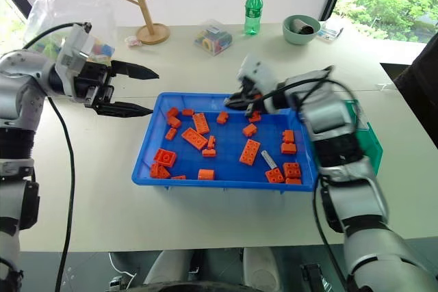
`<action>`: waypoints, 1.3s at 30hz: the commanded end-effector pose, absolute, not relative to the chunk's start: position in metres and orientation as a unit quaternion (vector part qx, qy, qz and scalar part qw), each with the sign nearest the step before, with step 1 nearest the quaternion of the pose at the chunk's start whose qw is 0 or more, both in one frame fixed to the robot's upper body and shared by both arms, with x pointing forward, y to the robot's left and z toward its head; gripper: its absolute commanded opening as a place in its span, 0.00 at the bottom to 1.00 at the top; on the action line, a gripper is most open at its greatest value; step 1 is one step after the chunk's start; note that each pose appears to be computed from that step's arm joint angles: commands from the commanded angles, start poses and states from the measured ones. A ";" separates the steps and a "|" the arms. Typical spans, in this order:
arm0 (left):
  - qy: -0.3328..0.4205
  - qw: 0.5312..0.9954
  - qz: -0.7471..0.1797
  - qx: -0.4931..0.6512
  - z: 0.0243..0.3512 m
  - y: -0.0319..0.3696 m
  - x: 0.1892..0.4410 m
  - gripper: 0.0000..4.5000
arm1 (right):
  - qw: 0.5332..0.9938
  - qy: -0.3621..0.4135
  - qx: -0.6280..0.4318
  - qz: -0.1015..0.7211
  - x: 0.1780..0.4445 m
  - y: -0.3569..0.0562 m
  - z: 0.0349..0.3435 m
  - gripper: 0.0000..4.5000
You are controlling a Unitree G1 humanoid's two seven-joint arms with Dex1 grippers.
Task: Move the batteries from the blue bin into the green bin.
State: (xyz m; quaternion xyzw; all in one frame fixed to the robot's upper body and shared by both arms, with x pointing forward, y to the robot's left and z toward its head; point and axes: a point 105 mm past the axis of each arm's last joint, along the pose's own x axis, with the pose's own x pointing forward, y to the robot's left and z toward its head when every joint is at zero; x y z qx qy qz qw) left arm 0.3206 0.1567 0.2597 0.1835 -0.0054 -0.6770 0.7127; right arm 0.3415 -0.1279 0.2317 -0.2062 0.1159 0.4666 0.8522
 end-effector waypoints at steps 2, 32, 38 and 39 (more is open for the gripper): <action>-0.023 0.704 -0.683 0.194 0.269 0.151 0.322 1.00 | 0.899 0.132 -0.212 0.359 0.309 -0.187 0.249 0.03; -0.020 0.675 -0.712 0.191 0.265 0.138 0.320 1.00 | 0.946 0.207 -0.143 0.206 0.291 -0.204 0.217 0.77; -0.017 0.677 -0.710 0.194 0.265 0.140 0.320 1.00 | 0.932 0.243 -0.106 0.248 0.282 -0.171 0.173 0.77; -0.017 0.677 -0.710 0.194 0.265 0.141 0.321 1.00 | 0.929 0.253 -0.107 0.249 0.280 -0.168 0.166 0.77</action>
